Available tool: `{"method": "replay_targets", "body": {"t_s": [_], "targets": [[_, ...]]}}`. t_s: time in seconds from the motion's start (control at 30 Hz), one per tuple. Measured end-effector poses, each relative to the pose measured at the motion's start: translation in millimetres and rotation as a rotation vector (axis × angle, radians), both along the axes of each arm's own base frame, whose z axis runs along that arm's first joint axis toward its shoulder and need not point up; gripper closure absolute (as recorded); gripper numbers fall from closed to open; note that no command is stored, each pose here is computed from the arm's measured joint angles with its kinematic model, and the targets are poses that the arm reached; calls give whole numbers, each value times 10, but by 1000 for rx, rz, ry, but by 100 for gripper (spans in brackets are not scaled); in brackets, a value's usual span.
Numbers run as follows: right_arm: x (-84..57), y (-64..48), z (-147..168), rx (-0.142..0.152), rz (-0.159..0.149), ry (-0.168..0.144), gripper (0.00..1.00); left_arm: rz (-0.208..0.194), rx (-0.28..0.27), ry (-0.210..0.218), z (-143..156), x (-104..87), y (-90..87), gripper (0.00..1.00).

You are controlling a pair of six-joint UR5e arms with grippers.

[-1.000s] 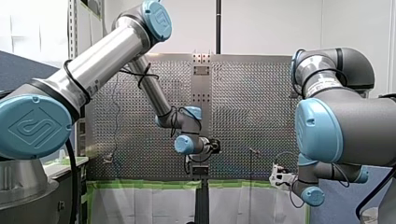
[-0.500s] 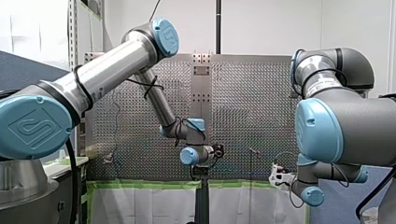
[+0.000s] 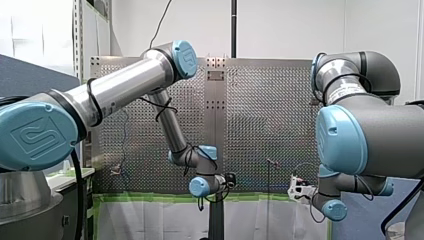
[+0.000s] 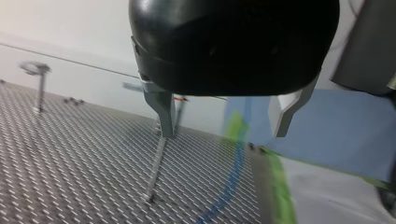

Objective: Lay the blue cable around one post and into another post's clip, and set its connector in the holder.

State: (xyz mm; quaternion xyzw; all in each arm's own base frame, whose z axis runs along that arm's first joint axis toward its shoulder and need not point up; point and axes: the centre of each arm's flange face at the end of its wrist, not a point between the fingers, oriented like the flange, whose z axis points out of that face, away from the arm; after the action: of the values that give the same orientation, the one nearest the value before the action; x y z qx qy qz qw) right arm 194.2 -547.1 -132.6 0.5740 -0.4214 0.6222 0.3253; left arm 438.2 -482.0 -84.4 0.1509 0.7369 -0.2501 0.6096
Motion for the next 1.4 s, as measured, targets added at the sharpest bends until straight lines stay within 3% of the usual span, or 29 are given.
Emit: {"method": "replay_targets", "body": {"t_s": [0.43,0.7,0.9,1.1,1.4], "targets": [[5,1,0,0,5,1,100,31,191,58,-641,-168,135,0],[6,3,-1,1,5,1,100,41,254,21,-419,-78,-2,0],[7,4,-1,1,5,1,100,54,266,-11,-157,36,-87,0],[9,5,-2,1,5,1,100,98,278,-48,-86,120,-90,0],[14,6,-2,1,7,1,100,126,243,-101,5,238,-163,0]]}}
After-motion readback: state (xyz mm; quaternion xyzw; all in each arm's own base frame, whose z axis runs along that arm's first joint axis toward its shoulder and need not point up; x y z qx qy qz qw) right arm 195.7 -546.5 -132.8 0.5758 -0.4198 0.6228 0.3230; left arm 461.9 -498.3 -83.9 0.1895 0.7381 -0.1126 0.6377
